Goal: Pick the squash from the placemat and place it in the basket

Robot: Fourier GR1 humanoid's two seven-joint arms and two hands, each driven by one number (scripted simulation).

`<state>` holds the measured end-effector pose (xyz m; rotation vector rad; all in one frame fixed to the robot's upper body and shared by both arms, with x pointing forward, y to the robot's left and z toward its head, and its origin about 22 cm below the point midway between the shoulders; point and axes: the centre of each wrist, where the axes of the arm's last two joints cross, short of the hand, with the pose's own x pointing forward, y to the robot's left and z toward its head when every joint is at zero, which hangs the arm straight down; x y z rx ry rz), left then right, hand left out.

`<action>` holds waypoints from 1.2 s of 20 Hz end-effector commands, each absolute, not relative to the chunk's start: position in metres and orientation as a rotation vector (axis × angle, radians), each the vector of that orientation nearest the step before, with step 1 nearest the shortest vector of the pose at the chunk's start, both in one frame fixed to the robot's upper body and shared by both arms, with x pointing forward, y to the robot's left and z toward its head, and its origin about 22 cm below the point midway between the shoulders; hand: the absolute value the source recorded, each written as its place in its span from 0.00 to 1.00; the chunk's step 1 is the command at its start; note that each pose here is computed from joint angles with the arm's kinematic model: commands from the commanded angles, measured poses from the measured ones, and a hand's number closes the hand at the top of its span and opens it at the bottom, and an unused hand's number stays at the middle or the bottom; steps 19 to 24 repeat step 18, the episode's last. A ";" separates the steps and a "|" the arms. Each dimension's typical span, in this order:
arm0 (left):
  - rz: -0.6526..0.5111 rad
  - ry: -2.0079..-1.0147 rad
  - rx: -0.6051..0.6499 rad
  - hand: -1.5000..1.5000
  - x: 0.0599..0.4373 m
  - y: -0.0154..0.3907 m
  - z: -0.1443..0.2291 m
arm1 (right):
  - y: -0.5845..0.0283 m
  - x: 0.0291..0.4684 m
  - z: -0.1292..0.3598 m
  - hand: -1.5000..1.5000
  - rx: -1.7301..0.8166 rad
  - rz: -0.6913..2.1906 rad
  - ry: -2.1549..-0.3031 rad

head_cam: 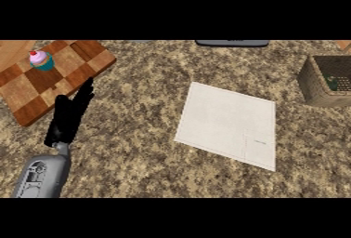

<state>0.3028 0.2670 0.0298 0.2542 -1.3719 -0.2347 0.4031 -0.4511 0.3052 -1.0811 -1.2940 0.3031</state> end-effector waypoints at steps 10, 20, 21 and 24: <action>-0.235 -1.352 0.250 0.50 0.289 0.279 0.028 | -0.528 0.338 0.330 0.00 -1.187 -0.215 -1.326; -0.229 -1.353 0.280 0.50 0.292 0.289 0.009 | -0.596 0.259 0.318 0.00 -1.163 -0.279 -1.325; -0.229 -1.353 0.280 0.50 0.292 0.289 0.009 | -0.596 0.259 0.318 0.00 -1.163 -0.279 -1.325; -0.229 -1.353 0.280 0.50 0.292 0.289 0.009 | -0.596 0.259 0.318 0.00 -1.163 -0.279 -1.325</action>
